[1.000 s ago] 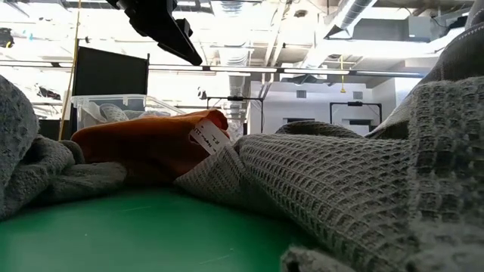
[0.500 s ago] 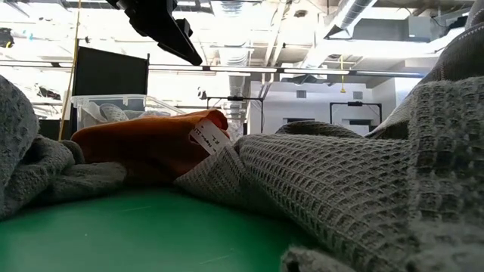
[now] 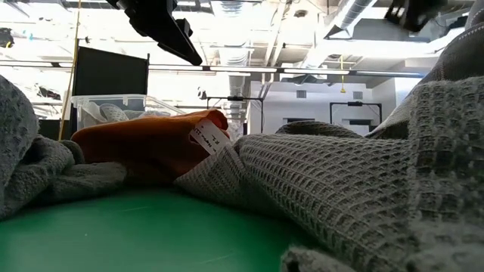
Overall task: Sort towels by color in basket
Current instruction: Put the gray patterned towel into the bottom transparent bin
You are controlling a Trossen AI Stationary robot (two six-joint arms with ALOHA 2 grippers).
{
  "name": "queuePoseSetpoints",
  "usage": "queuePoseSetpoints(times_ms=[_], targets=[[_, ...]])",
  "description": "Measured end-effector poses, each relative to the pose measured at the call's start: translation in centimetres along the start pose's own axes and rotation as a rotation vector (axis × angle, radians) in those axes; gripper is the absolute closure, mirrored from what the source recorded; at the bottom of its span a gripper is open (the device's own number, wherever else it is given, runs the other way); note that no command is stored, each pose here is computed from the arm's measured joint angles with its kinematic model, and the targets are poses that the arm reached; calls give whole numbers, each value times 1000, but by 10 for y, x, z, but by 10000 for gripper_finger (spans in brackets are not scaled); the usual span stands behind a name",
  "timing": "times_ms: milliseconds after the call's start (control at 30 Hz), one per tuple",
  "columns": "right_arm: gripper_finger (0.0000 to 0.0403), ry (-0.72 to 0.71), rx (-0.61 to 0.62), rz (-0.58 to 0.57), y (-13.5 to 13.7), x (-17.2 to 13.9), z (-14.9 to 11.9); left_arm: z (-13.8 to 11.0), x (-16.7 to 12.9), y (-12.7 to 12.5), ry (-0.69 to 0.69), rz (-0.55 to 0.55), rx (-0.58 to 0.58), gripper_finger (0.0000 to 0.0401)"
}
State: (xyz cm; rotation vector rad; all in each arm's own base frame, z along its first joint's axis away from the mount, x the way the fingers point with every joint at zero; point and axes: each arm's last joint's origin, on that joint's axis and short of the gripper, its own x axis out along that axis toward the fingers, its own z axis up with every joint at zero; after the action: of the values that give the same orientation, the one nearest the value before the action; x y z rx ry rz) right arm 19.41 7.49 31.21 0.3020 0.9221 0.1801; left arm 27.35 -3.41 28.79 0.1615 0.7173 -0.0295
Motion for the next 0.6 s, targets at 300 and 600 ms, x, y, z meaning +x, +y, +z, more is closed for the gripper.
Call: queuePoseSetpoints(times_ms=[300,600], targets=[[188,274,146,-16,-72,35,15,0,0,0,0,0,0,234],[188,431,271,-7,-124,63,16,0,0,0,0,0,0,234]])
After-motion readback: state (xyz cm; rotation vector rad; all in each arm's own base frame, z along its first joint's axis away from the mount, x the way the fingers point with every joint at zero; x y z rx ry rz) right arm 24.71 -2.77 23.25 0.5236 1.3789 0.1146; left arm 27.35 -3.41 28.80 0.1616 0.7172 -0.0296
